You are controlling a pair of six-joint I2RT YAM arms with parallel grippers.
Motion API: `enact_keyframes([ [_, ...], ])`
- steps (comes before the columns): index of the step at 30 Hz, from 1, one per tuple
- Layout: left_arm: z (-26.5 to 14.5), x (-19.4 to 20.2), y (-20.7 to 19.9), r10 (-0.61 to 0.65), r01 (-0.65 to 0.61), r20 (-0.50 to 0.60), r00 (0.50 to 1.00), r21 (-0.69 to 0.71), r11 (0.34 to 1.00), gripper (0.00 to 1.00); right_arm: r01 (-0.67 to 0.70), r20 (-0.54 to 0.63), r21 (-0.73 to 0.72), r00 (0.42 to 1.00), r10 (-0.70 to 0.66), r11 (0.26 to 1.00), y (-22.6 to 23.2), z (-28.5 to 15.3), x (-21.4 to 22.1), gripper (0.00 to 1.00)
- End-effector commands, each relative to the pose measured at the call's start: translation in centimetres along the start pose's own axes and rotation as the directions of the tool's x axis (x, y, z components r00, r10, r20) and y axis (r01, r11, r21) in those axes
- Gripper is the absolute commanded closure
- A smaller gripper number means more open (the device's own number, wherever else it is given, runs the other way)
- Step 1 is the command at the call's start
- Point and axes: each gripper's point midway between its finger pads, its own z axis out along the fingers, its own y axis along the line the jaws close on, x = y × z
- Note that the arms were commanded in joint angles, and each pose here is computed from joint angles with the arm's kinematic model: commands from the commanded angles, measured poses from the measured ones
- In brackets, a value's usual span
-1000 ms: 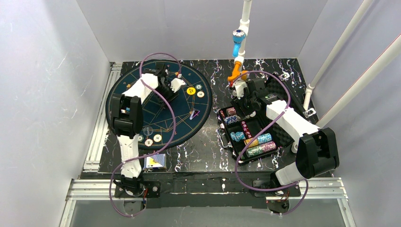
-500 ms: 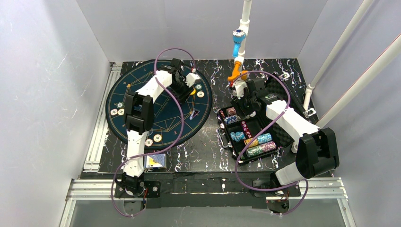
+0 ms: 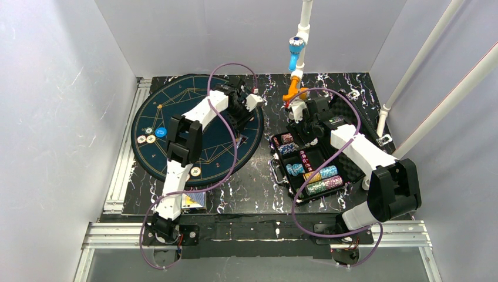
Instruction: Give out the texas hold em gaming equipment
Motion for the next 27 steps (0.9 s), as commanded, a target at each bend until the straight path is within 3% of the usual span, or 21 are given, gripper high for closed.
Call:
enact_keyframes([
  [1,-0.2,-2.1,-0.1,0.008,-0.008,0.042,0.999,-0.005,1.000,0.66,0.008,0.034,0.013,0.999,-0.008,1.000,-0.3,-0.4,-1.5,0.34],
  [18,2.1,-3.4,-0.8,0.018,-0.018,0.045,0.999,0.006,1.000,0.62,0.008,0.034,0.015,0.999,-0.008,1.000,-0.4,-0.5,-1.4,0.34],
  [27,1.8,-4.1,-1.1,0.004,-0.004,0.060,0.998,0.001,1.000,0.38,0.008,0.032,0.015,0.999,-0.008,1.000,-0.4,-0.4,-1.4,0.33],
])
